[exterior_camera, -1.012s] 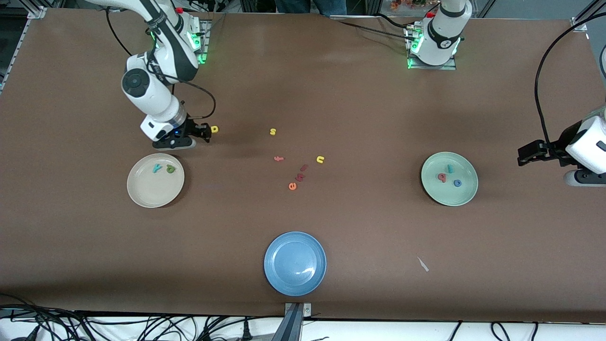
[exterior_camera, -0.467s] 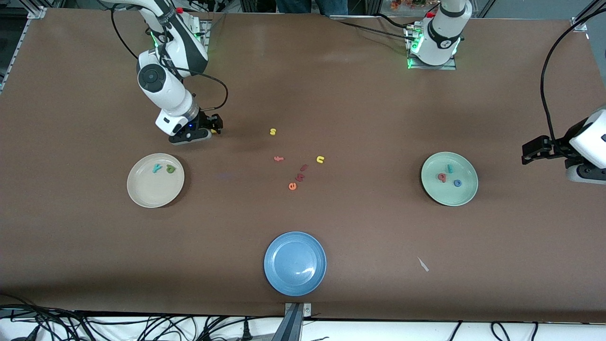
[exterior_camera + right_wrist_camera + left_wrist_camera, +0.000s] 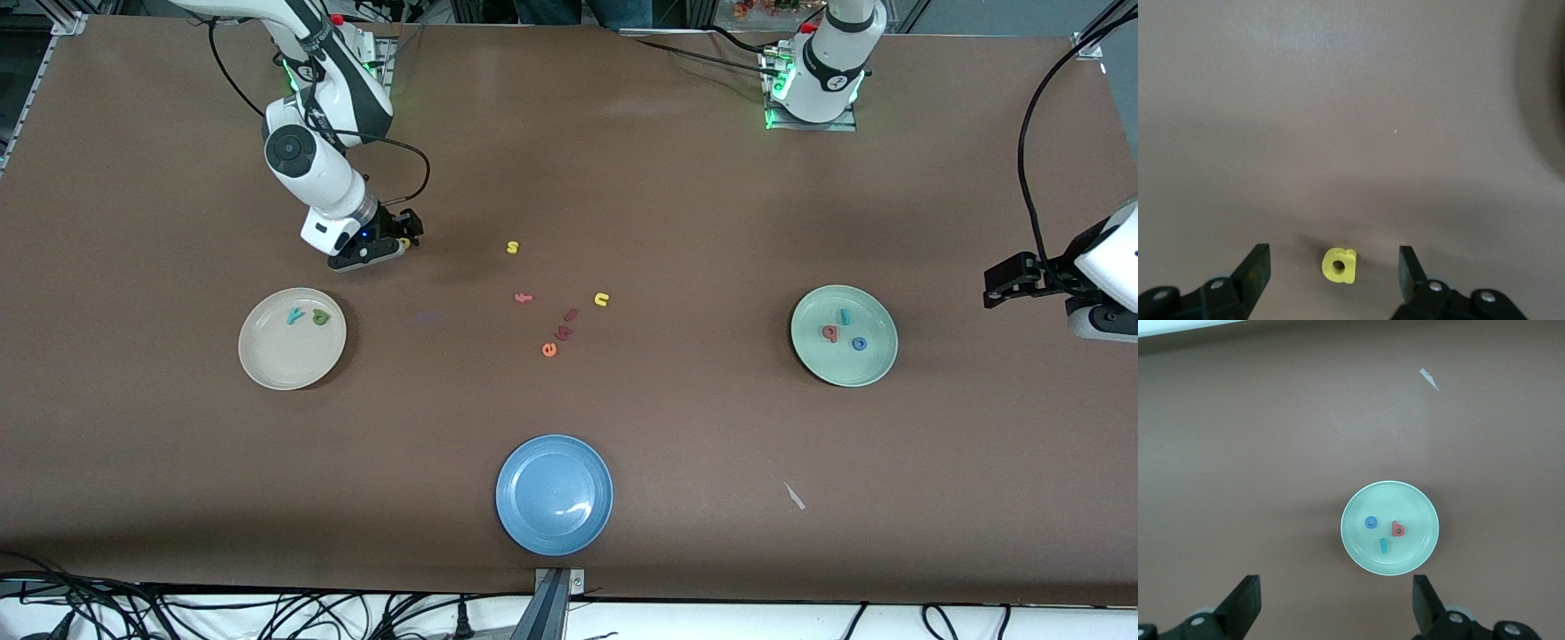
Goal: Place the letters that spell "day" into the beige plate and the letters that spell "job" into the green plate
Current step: 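Reach and grasp the yellow letter with the right gripper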
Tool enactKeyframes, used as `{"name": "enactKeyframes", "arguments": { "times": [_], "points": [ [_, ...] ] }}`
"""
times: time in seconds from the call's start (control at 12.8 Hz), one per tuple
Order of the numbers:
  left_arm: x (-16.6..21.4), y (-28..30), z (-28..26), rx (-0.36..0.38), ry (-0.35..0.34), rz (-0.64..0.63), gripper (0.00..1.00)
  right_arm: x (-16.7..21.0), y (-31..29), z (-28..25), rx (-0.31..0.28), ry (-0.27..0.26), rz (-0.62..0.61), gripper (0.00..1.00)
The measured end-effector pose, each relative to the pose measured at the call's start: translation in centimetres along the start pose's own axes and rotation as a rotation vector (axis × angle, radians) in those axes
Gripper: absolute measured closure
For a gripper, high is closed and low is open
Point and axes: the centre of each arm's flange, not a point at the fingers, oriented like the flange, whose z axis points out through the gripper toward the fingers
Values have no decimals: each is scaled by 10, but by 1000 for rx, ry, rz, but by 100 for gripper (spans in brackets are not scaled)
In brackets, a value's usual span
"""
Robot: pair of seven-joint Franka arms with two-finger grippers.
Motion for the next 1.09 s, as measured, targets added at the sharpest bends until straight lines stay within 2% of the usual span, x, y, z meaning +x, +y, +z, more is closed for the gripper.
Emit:
{"name": "enactKeyframes", "arguments": {
  "times": [0.47, 0.62, 0.7, 0.78, 0.86, 1.09],
  "points": [
    [0, -2, 4, -1, -7, -3, 0, -7, 0, 23, 26, -52, 2, 15],
    [0, -4, 5, -1, -9, -6, 0, -9, 2, 29, 33, -61, 8, 18],
    [0, -7, 6, -1, -10, -10, 0, -10, 2, 31, 35, -63, 11, 25],
    [-1, -9, 6, -1, -11, -13, 0, -11, 2, 32, 35, -63, 11, 25],
    [-1, -10, 7, -1, -13, -15, 0, -11, 3, 32, 35, -62, 13, 32],
    [-1, -11, 10, -2, -19, -16, 0, -12, 3, 32, 35, -64, 15, 39]
  ]
}}
